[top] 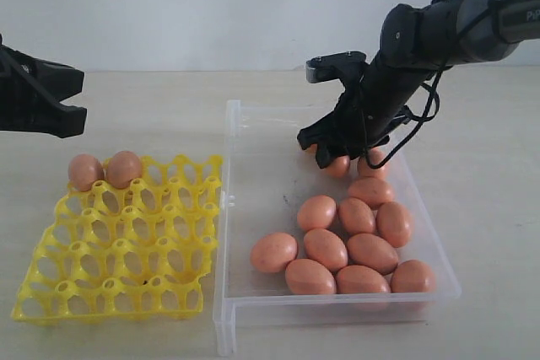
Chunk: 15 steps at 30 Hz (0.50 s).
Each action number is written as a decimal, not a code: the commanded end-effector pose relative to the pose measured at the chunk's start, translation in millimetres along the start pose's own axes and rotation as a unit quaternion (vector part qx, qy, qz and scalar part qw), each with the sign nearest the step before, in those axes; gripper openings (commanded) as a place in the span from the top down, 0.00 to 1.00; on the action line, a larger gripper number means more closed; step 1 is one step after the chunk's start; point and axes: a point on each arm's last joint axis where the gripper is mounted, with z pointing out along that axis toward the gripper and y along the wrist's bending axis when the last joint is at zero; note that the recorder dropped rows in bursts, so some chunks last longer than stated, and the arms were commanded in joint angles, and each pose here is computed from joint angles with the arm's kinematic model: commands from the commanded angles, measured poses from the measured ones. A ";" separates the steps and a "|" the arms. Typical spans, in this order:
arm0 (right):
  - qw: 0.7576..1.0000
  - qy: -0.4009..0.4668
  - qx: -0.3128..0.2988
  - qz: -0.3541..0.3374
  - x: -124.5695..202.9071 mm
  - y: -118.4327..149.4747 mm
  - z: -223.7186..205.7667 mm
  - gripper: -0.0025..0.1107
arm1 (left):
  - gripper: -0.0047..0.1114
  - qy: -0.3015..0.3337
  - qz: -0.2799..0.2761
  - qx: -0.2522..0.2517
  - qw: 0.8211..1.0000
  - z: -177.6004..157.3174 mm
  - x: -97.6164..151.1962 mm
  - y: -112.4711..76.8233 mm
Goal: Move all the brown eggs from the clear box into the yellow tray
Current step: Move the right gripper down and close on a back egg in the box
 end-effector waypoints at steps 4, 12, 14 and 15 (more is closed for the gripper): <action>0.999 -0.021 -0.017 0.047 -9.7 3.7 -1.3 0.57 | 0.93 -0.002 0.001 0.001 1.000 -1.7 0.4 -0.7; 0.999 0.014 -0.012 0.049 0.5 -1.7 30.9 0.57 | 0.93 0.002 0.001 0.007 1.000 -1.7 1.0 -1.8; 0.999 0.007 -0.009 0.049 -0.7 -2.5 31.9 0.57 | 0.93 0.002 0.001 0.007 1.000 -1.7 1.0 -1.8; 0.999 0.003 -0.008 0.048 -1.3 -2.7 31.9 0.57 | 0.93 0.002 0.001 0.007 1.000 -1.7 1.0 -1.8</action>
